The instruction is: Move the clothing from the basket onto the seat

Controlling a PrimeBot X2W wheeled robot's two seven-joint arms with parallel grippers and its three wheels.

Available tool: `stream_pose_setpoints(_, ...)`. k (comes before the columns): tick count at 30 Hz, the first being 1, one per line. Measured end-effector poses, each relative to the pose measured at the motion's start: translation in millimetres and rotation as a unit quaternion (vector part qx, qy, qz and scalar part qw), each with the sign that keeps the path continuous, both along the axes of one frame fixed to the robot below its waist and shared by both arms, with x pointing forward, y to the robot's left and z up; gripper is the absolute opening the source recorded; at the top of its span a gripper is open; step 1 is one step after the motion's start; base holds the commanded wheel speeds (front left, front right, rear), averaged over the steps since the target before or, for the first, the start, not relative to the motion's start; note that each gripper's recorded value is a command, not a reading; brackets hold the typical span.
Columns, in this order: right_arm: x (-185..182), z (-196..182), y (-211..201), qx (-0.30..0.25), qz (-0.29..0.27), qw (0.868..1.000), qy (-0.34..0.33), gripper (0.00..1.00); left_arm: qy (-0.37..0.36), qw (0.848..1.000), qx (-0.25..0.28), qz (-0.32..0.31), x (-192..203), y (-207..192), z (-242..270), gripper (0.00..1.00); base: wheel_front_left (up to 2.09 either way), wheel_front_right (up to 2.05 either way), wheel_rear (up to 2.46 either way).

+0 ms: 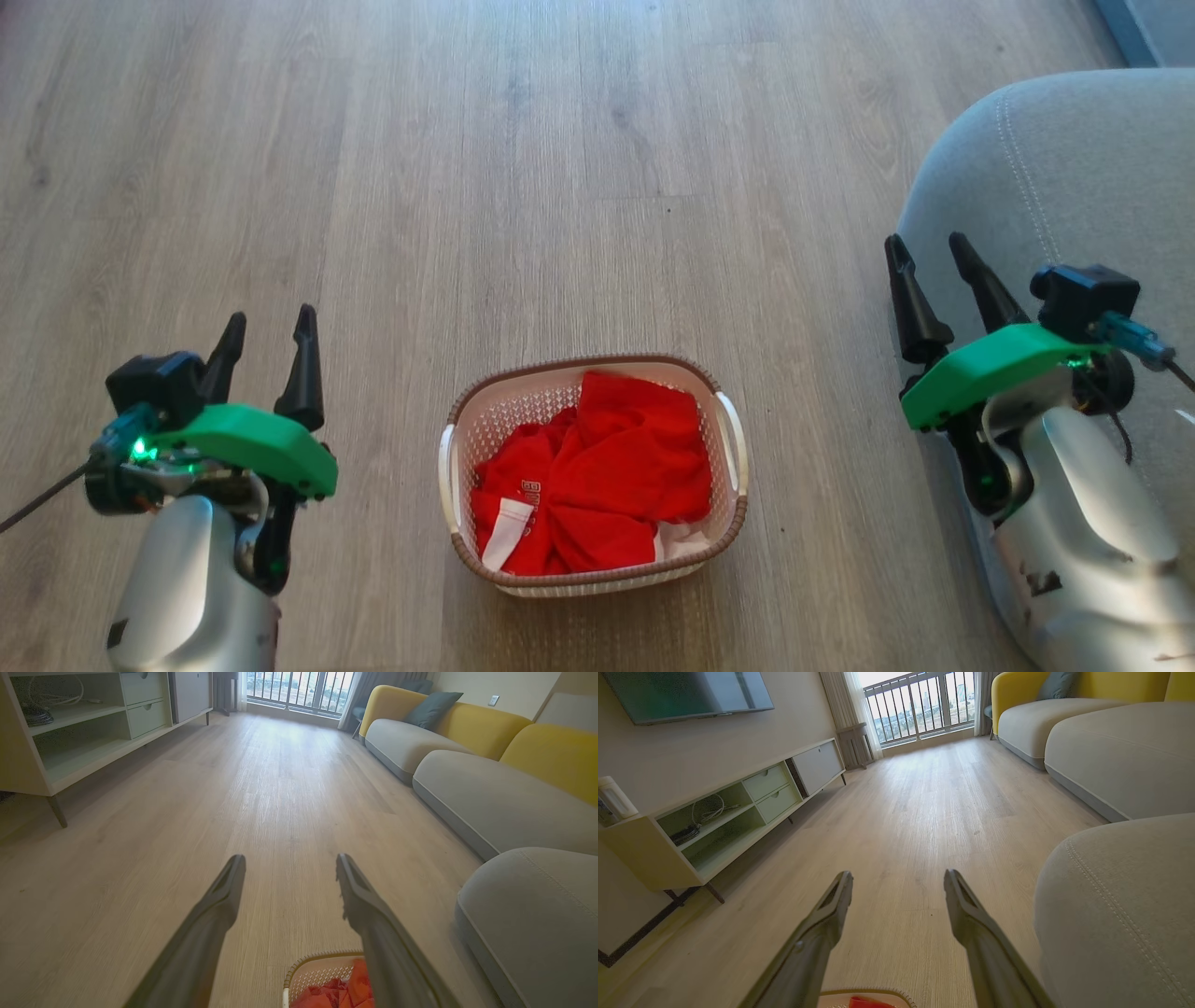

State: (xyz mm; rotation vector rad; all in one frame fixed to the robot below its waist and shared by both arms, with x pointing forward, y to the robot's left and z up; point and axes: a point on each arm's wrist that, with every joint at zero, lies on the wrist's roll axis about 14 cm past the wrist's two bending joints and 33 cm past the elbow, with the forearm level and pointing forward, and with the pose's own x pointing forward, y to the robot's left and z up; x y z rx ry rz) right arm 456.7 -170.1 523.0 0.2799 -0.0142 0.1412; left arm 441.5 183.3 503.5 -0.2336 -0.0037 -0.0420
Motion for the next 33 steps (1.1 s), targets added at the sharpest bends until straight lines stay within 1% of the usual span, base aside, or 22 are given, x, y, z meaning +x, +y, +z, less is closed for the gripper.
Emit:
stream_pose_setpoints(8,6.4,11.3,-1.8,-0.055,0.005,0.998,-0.026,1.00,-0.012,0.998,0.053,-0.003,7.3,0.7,5.5,1.00,0.00,0.00,0.00)
stream_pose_setpoints(12,9.0,16.5,-0.9,-0.069,0.007,0.997,-0.037,1.00,-0.017,0.997,0.071,-0.004,9.3,0.4,7.8,1.00,0.00,0.00,0.00)
stream_pose_setpoints(18,9.6,16.8,-3.2,-0.079,0.005,0.996,-0.038,1.00,-0.018,0.998,0.067,0.002,10.8,2.9,9.2,1.00,0.00,0.00,0.00)
stream_pose_setpoints(33,11.3,10.0,-8.1,-0.083,-0.002,0.996,-0.029,1.00,-0.012,0.998,0.067,0.003,11.7,1.9,4.3,1.00,0.00,0.00,0.00)
